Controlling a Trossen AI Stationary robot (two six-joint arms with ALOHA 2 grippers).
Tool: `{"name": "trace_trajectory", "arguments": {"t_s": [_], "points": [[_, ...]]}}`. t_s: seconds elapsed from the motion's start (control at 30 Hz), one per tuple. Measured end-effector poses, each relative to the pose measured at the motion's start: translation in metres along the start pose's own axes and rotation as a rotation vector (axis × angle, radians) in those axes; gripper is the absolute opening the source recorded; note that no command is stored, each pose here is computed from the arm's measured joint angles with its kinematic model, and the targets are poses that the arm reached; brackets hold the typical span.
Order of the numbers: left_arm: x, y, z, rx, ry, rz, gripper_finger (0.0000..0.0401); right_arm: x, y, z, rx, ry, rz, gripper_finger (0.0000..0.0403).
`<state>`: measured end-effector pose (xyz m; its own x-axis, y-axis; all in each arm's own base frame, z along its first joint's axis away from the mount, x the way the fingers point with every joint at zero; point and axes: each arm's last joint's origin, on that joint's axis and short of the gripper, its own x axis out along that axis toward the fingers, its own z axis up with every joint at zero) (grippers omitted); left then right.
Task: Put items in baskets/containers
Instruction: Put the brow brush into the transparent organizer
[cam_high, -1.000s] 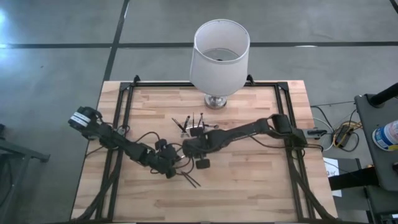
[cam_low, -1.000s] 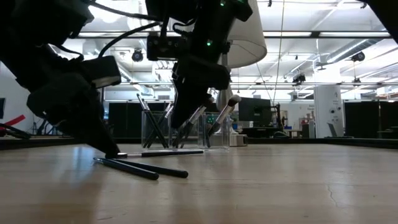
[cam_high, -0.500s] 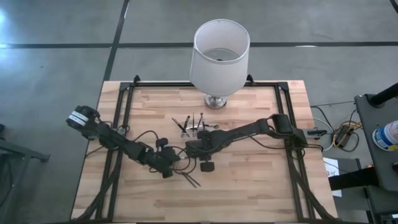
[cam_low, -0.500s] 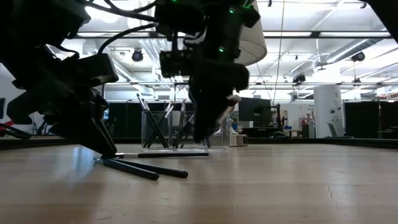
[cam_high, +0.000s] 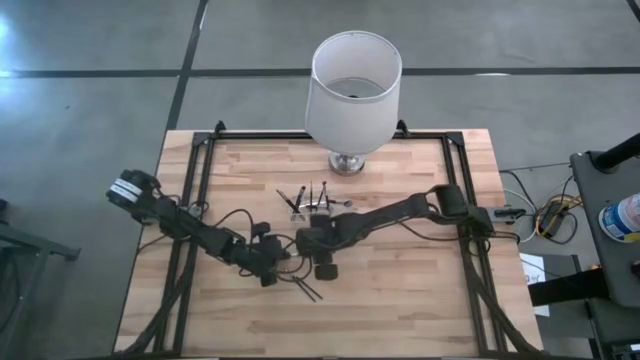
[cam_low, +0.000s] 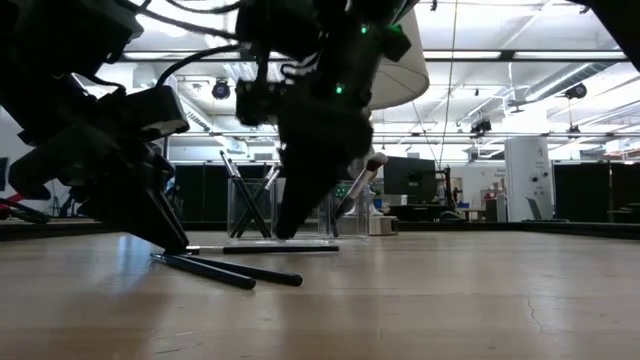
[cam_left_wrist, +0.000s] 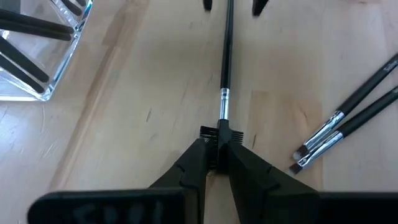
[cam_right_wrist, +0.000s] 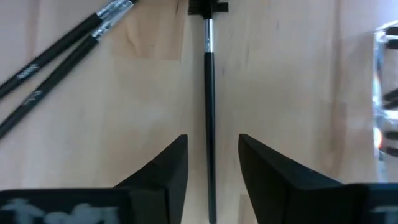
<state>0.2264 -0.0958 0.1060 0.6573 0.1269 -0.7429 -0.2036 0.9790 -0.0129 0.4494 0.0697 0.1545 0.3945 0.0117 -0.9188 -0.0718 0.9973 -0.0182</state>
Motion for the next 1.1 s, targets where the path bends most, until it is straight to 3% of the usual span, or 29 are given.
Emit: {"name": "trace_trajectory", "arguments": {"t_s": [0.33,0.8,1.1], "points": [[0.000,-0.002,0.003,-0.016,-0.032,-0.019,0.0054,0.021,0.002,-0.004,0.001,0.039,0.000,0.0147],[0.000,-0.007,0.012,-0.028,-0.084,-0.048,0.0054,0.023,0.002,-0.017,0.043,0.148,0.082,0.0021],[-0.002,-0.012,0.025,-0.034,-0.129,-0.038,0.0054,0.022,0.002,-0.017,0.083,0.165,0.082,0.0010]]}}
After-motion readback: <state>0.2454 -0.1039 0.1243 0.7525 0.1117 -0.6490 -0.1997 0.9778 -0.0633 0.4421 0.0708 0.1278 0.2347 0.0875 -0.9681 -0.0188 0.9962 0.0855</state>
